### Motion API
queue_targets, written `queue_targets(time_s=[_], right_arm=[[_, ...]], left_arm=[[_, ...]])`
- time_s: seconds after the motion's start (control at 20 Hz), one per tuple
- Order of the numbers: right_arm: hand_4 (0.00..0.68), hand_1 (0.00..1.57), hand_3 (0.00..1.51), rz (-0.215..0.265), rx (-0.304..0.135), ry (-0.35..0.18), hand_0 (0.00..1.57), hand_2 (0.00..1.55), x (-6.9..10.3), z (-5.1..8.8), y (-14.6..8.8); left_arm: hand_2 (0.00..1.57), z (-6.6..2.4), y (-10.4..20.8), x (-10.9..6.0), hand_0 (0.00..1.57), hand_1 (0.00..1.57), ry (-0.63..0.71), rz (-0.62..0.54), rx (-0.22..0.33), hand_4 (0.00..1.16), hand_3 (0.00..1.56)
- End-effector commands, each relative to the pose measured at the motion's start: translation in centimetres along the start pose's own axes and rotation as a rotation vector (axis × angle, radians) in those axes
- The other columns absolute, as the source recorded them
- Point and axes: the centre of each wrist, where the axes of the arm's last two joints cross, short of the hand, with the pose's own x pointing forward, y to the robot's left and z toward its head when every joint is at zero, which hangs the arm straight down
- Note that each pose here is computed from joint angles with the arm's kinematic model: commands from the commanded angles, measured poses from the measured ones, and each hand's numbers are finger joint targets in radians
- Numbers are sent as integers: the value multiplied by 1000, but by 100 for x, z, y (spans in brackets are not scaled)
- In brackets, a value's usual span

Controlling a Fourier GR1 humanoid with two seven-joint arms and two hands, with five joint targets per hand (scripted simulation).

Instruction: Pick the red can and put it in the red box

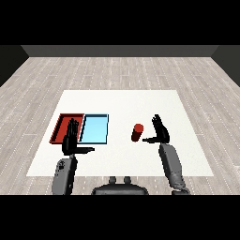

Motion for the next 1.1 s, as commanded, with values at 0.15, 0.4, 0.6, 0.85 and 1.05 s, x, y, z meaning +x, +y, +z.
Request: queue_targets(time_s=[0.15,0.4,0.6,0.85,1.05], right_arm=[[0,0,0,-40,15,17,0,0,-328,-83,229],[0,0,0,-75,15,50,0,0,-498,82,161],[0,0,0,-72,17,70,0,0,-381,-155,83],[0,0,0,-102,18,81,0,0,-619,-80,264],[0,0,0,-107,37,83,0,0,-462,-85,257]], left_arm=[[0,-185,-66,54,0,0,-8,14,1,0,0],[0,-13,52,16,0,0,0,1,12,0,0],[0,-43,-152,-52,0,0,6,-6,13,0,0],[0,44,22,-83,0,0,12,5,19,0,0],[0,-133,-200,-91,0,0,-4,-14,19,0,0]])
